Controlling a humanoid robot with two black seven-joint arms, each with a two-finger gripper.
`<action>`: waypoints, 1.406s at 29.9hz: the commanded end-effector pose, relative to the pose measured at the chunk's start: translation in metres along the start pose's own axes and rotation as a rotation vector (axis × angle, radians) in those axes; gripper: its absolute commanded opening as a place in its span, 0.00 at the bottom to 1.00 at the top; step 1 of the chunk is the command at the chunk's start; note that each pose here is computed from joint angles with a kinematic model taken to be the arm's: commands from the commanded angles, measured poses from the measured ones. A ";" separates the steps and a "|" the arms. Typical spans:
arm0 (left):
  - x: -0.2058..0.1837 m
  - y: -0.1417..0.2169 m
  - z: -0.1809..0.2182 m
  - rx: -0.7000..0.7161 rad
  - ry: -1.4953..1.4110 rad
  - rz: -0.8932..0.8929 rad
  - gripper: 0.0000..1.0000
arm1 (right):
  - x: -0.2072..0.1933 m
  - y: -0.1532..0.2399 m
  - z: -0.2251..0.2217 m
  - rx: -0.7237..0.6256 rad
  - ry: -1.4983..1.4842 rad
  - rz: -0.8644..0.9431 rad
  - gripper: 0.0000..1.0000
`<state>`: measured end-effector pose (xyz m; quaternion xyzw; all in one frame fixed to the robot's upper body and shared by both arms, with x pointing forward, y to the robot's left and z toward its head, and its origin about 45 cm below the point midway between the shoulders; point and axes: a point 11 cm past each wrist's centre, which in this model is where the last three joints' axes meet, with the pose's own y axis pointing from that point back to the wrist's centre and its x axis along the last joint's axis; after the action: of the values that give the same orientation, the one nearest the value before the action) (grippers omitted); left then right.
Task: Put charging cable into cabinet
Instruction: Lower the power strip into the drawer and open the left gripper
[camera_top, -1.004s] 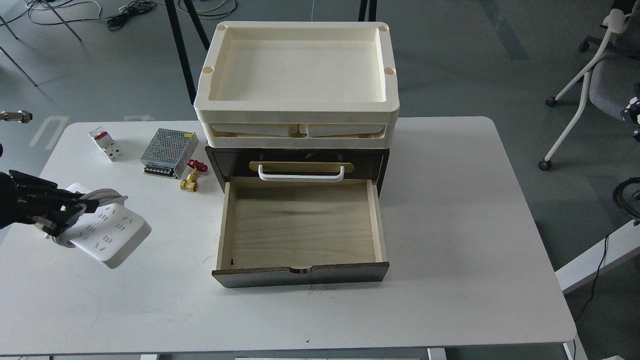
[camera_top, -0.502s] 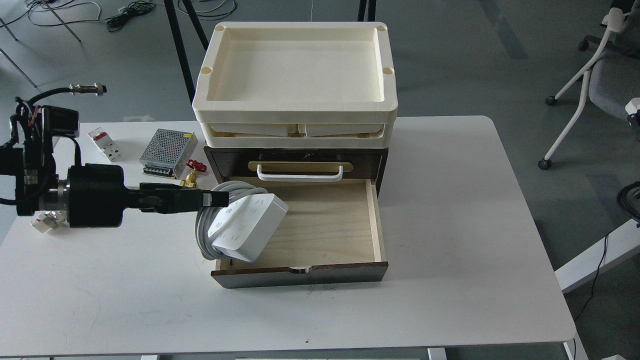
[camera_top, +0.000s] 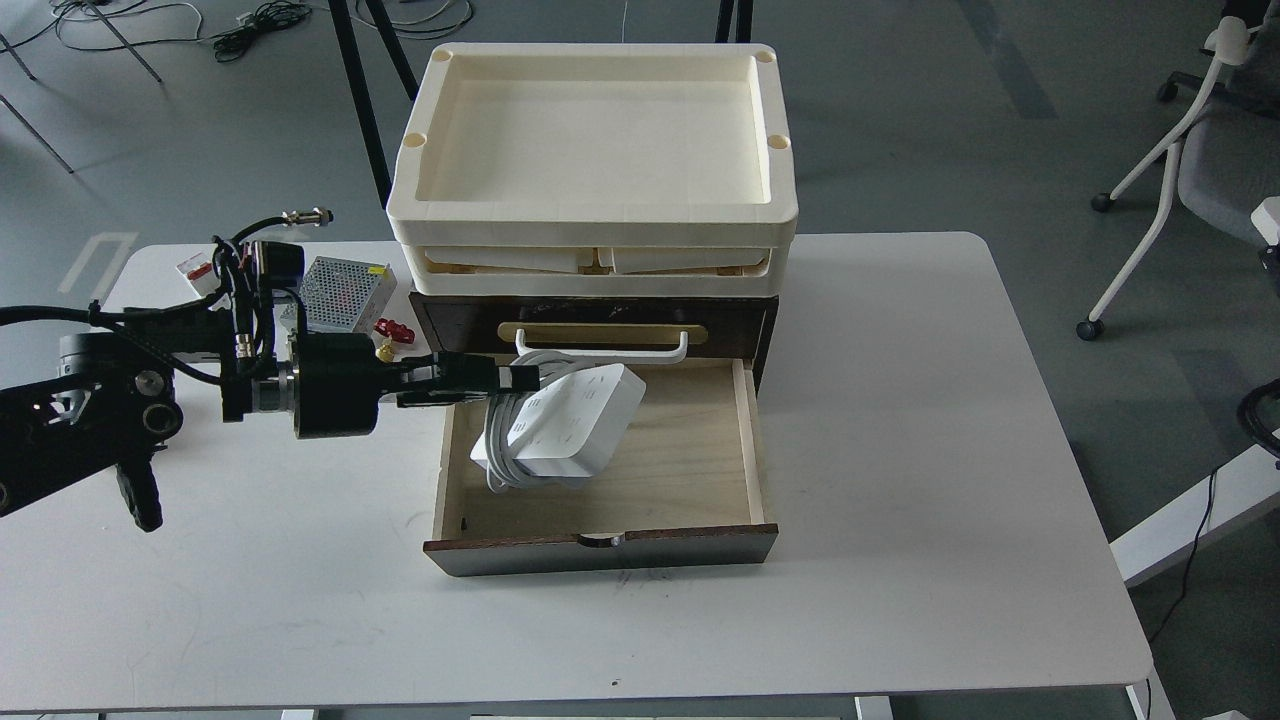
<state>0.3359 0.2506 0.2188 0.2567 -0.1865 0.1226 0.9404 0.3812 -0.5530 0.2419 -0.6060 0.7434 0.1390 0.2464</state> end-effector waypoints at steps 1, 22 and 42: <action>-0.003 -0.009 -0.015 0.020 0.023 0.014 0.00 | 0.001 0.000 0.000 0.000 0.002 0.001 0.99; -0.023 -0.018 -0.058 0.091 0.101 0.053 0.19 | 0.005 0.004 0.002 -0.006 0.004 0.011 0.99; 0.030 0.093 -0.072 -0.038 0.546 0.483 0.91 | -0.005 -0.001 -0.003 0.025 -0.028 -0.013 0.99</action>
<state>0.3495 0.3345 0.1977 0.1920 -0.0257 0.3285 0.9244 0.3778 -0.5542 0.2400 -0.6025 0.7442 0.1391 0.2526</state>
